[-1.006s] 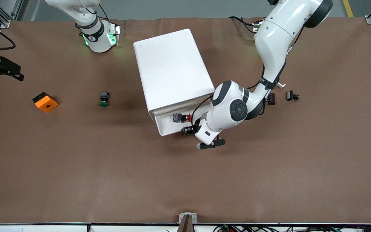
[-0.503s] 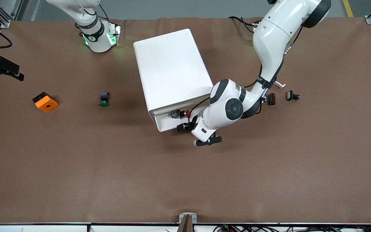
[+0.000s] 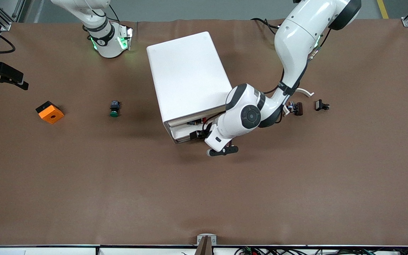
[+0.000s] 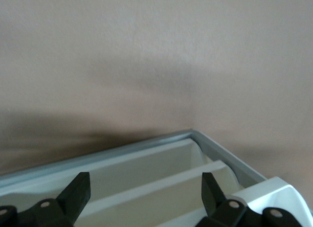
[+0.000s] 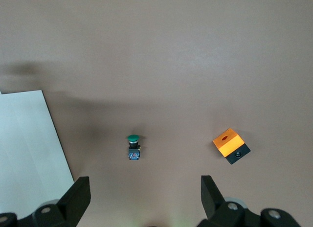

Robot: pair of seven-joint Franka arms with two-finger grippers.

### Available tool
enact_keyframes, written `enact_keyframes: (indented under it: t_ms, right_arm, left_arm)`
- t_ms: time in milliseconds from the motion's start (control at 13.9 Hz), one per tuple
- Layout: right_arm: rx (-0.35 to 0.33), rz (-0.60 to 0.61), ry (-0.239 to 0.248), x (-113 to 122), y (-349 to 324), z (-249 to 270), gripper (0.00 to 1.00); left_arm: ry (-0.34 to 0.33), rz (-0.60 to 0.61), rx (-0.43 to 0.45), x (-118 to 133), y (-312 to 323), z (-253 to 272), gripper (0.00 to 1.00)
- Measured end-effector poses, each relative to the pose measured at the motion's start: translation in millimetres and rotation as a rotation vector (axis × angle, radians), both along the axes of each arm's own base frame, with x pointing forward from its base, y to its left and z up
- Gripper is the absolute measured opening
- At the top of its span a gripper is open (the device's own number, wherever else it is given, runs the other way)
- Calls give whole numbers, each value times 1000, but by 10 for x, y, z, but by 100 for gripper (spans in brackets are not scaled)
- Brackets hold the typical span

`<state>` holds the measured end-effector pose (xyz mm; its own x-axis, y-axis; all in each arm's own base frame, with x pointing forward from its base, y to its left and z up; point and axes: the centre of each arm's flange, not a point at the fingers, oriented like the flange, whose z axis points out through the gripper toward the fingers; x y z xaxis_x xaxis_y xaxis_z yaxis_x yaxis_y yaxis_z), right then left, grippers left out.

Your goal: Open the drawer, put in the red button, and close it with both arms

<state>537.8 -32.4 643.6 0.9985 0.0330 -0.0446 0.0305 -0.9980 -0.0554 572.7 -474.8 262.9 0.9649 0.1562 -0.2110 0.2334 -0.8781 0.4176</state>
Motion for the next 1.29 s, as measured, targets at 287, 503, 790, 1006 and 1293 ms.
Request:
enact_keyframes:
  t_ms: [287,503,790,1006,1293]
  right_arm:
    - [-9,0,-4,5,4,6,100]
    - [-13,-1,-17,8,0,57,100]
    - [-15,-1,-33,6,-1,130,100]
    - [-15,-1,-32,5,-1,129,100]
    - [-15,-1,-31,4,0,128,100]
  left_arm:
    - [81,30,14,-134,-97,-14,100]
    - [102,50,16,-169,-131,-9,100]
    - [110,60,19,-171,-130,-10,100]
    - [91,62,31,-94,-62,8,100]
    - [-57,80,125,464,538,441,100]
